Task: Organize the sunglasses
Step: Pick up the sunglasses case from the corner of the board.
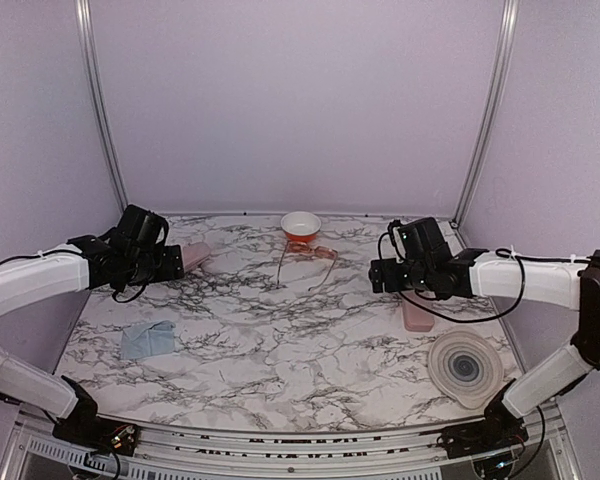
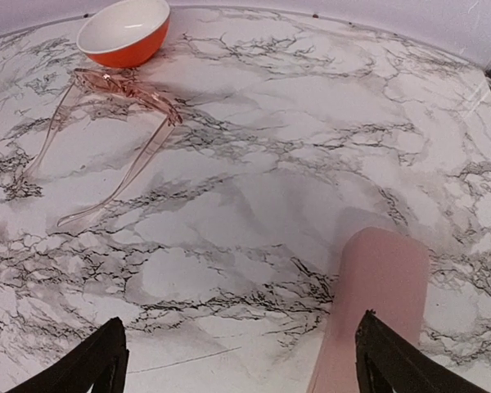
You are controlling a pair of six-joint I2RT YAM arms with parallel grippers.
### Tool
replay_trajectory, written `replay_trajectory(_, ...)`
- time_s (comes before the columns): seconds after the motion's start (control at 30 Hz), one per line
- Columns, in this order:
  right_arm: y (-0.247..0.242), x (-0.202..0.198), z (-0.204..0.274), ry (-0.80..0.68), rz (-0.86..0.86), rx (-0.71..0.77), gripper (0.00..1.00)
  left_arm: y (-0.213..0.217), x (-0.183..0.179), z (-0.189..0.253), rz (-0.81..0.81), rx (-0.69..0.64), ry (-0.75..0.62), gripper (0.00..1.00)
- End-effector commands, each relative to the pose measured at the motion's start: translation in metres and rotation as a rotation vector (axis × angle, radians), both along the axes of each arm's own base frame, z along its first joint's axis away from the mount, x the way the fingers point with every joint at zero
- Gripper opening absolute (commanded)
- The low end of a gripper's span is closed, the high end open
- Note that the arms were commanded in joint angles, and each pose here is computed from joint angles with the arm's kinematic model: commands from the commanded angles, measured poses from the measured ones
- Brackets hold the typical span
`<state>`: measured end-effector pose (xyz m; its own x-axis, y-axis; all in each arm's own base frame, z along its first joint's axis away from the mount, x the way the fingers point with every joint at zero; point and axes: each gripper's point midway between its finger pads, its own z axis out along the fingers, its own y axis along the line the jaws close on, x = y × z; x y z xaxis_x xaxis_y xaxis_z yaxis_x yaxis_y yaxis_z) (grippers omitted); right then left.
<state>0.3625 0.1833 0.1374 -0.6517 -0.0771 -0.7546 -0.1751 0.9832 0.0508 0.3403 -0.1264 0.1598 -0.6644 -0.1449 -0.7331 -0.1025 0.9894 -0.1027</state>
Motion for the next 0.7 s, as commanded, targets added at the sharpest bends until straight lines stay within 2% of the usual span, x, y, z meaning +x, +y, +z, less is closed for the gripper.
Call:
replay_trajectory(0.0,0.015,0.004,-0.008,-0.024,0.035,0.046,0.93,0.013,0.008,-0.009,-0.056,-0.027,0.097,0.88)
replay_trajectory(0.1,0.020,0.005,-0.013,-0.015,0.059,0.047,0.93,0.016,0.025,-0.011,-0.128,0.059,0.116,0.94)
replay_trajectory(0.23,0.025,0.007,-0.021,0.012,0.075,0.036,0.93,0.011,0.054,-0.023,-0.236,0.179,0.143,0.96)
replay_trajectory(0.5,0.032,0.009,-0.028,0.031,0.106,0.042,0.94,0.018,0.105,-0.039,-0.386,0.282,0.284,0.98)
replay_trajectory(0.67,0.038,0.010,-0.035,0.058,0.129,0.033,0.98,0.023,0.121,-0.060,-0.485,0.313,0.365,0.99)
